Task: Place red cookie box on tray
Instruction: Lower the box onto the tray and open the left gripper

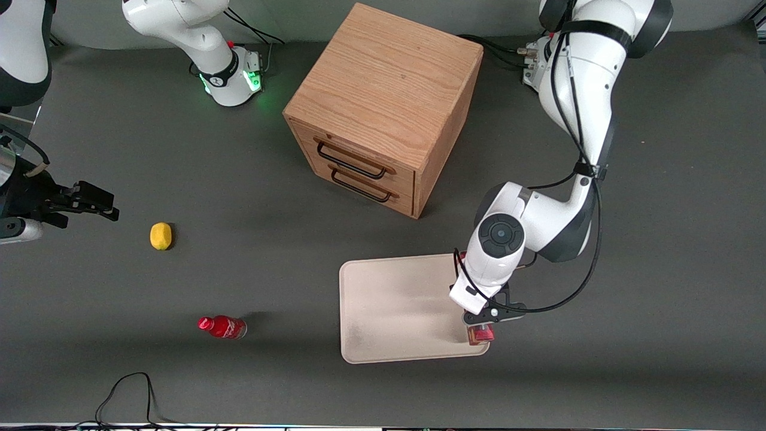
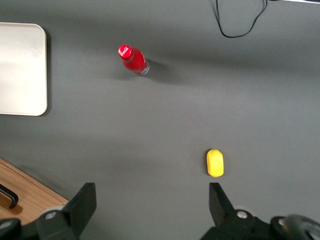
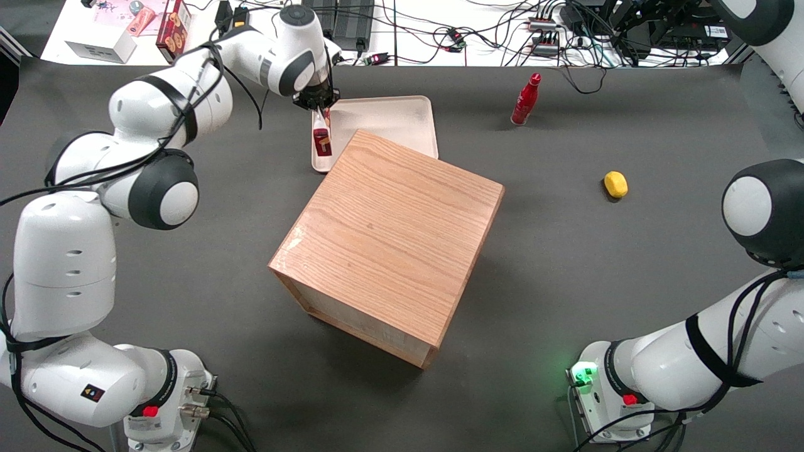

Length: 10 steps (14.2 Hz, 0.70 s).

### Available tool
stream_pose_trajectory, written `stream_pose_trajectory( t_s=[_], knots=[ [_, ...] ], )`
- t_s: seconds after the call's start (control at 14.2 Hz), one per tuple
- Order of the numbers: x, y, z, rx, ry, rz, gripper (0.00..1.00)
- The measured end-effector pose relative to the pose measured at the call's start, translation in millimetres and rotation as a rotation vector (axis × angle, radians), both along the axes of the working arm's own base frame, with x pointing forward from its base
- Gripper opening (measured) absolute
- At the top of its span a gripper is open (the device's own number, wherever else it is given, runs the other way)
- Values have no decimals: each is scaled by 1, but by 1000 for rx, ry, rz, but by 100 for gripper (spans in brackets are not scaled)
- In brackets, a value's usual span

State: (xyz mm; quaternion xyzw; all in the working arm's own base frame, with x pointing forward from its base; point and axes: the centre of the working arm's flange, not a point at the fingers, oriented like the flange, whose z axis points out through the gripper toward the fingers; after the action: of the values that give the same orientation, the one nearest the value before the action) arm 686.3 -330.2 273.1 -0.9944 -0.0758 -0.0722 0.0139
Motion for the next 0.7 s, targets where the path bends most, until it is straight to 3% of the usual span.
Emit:
stream_pose_trajectory(
  t_s=[0.35, 0.42, 0.7],
  knots=[
    [1, 0, -25, -1, -2, -5, 4],
    [2, 0, -24, -1, -3, -5, 9],
    [4, 2, -22, -1, -10, -3, 52]
  ],
)
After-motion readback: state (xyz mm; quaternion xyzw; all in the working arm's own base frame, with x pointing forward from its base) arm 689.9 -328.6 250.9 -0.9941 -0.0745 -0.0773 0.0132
